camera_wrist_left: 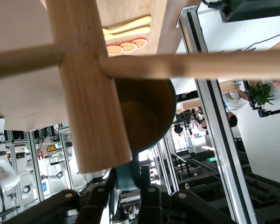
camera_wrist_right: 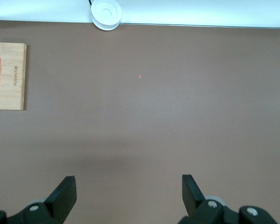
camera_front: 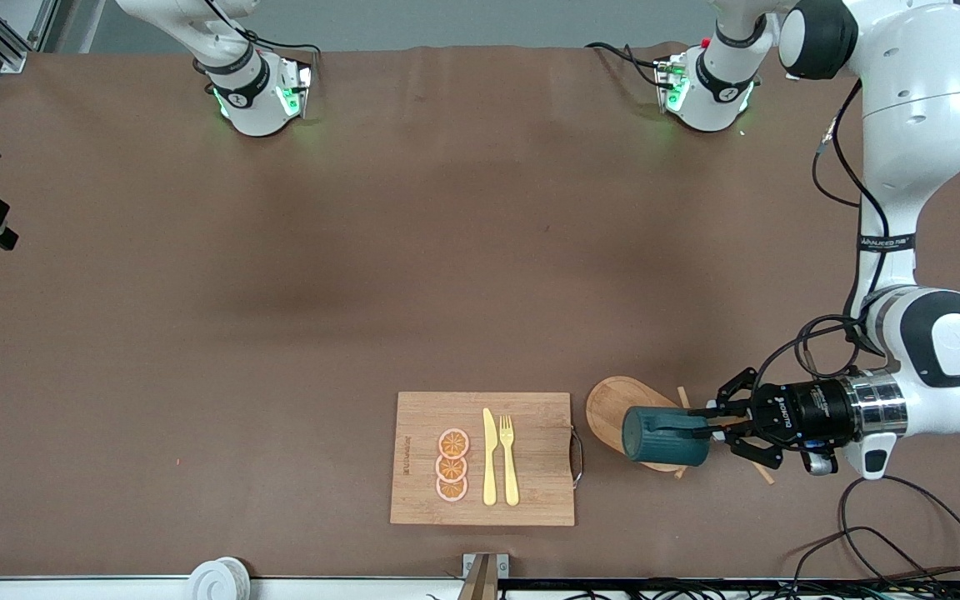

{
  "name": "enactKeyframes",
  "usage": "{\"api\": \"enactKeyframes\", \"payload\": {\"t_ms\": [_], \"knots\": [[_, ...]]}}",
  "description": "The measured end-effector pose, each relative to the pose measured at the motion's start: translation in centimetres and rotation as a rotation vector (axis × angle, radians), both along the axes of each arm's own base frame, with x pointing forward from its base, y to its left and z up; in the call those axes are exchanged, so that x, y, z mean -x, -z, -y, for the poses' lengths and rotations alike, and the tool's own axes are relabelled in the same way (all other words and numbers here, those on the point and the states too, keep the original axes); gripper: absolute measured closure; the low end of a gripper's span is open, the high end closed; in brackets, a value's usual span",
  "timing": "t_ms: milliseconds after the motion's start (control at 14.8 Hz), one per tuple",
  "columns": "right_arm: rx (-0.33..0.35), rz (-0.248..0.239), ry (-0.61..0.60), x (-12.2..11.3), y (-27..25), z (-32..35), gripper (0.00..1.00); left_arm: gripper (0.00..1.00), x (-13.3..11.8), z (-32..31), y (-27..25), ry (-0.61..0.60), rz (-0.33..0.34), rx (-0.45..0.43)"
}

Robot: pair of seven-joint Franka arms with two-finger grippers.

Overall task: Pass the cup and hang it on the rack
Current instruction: 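Lower the mug handle onto a rack peg with the left gripper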

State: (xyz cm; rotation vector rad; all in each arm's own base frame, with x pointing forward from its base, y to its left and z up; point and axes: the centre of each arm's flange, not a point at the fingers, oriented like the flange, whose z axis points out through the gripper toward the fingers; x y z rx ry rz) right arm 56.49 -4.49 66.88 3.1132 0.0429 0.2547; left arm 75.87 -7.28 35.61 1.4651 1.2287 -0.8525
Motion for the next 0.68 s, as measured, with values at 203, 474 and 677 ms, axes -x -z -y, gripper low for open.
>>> {"api": "enactKeyframes", "payload": {"t_ms": [203,474,677], "knots": [[0.000,0.000,0.000,0.0,0.0,0.0,0.00,0.79,-0.1,-0.5,0.4,-0.018,-0.013,-0.017],[0.000,0.000,0.000,0.0,0.0,0.0,0.00,0.79,-0.1,-1.0,0.8,-0.026,-0.030,-0.060],[0.000,0.000,0.000,0.0,0.0,0.0,0.00,0.79,-0.1,-1.8,0.9,-0.030,-0.032,-0.077]]}}
